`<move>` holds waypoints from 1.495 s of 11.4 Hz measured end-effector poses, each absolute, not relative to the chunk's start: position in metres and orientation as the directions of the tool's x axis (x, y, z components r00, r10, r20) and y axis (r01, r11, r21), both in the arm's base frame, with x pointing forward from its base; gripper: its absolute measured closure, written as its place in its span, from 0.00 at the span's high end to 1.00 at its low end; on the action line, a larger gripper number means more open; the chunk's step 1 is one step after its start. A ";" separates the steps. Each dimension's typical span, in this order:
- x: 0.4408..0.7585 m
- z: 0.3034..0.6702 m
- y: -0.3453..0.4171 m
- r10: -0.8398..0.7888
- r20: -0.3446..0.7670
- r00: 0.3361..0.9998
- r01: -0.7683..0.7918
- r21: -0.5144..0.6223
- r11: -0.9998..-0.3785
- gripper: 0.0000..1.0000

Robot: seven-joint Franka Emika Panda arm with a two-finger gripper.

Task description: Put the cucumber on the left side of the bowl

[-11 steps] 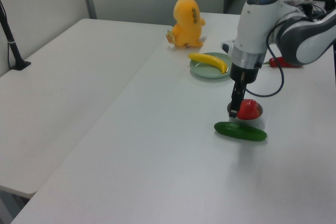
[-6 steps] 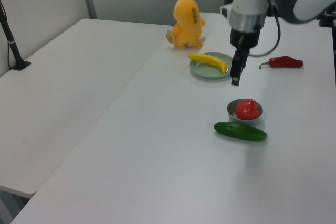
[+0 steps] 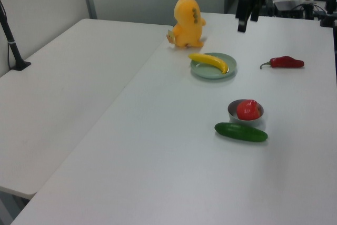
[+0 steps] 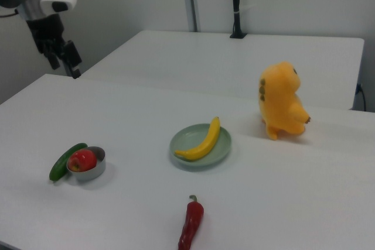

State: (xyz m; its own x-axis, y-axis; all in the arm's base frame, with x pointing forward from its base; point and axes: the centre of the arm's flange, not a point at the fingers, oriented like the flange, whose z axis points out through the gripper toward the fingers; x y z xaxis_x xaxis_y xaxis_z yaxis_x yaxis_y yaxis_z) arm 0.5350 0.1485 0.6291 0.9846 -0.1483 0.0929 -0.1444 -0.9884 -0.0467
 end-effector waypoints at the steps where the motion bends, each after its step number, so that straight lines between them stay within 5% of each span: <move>1: 0.532 0.642 0.124 -0.194 0.092 0.977 -0.188 -0.070 -0.980 1.00; 9: 0.524 0.650 0.014 -0.218 0.033 0.975 -0.215 -0.093 -0.972 1.00; 17: 0.536 0.635 0.054 -0.002 0.071 0.997 0.004 -0.084 -0.996 1.00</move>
State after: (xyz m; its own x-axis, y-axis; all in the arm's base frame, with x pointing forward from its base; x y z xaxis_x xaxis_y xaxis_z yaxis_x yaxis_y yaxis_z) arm 0.5359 0.0537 0.6353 0.9975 -0.0019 0.0707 0.0041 -0.9965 -0.0840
